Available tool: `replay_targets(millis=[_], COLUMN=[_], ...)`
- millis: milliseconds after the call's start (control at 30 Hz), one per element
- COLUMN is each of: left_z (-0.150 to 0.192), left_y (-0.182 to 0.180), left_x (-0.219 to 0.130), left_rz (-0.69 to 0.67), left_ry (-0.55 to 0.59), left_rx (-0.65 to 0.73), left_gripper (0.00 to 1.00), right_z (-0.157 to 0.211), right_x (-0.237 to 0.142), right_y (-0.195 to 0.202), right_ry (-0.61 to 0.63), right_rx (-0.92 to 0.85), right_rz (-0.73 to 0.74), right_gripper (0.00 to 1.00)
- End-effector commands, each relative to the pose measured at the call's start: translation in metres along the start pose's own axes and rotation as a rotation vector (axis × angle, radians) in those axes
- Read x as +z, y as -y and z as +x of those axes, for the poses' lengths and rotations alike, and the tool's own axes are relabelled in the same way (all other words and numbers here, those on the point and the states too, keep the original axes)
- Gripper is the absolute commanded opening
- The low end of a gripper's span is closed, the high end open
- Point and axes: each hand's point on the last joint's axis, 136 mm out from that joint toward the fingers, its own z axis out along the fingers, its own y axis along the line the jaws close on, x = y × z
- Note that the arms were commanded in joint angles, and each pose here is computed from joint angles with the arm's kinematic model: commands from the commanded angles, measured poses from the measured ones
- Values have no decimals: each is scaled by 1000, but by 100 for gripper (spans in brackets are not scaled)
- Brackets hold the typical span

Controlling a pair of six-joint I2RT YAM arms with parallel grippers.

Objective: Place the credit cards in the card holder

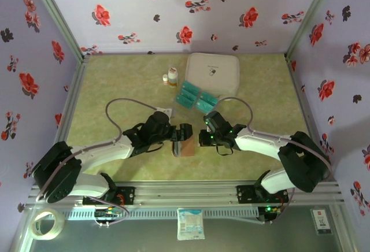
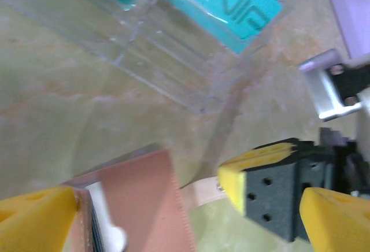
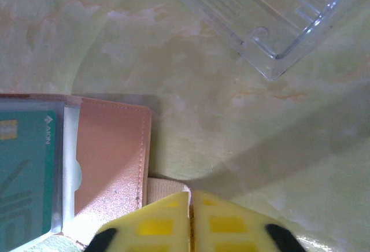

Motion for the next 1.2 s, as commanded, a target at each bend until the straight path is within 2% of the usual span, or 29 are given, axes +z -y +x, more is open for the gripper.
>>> replay_targets(millis=[0,133,267,533,767,1033,1167], left_z=[-8,1,12,36,62,31,13], left_y=[24,25,22,17,-3,8,4], left_x=[10,22,33,54,63,43,32], left_rz=[70,62,44,-1,-146,-165,-171], left_ry=[24,15,-2,-21,-7,24,34], left_rx=[-26,-37,-45,-58,-51,1,-3], left_gripper=[100,100,100,100,100,100,100], right_z=[-5,-9,-6,8,13,6,1], right_x=[-6,-21,-37,-58,-61,-70,-72], right_y=[2,9,22,40,40,15,-8], right_ry=[16,40,71,124,127,146,151], right_rx=[8,16,43,88,105,104,113], right_rz=[3,24,34,25,-5,-131,-231], right_gripper=[18,30,34,34,34,33,30])
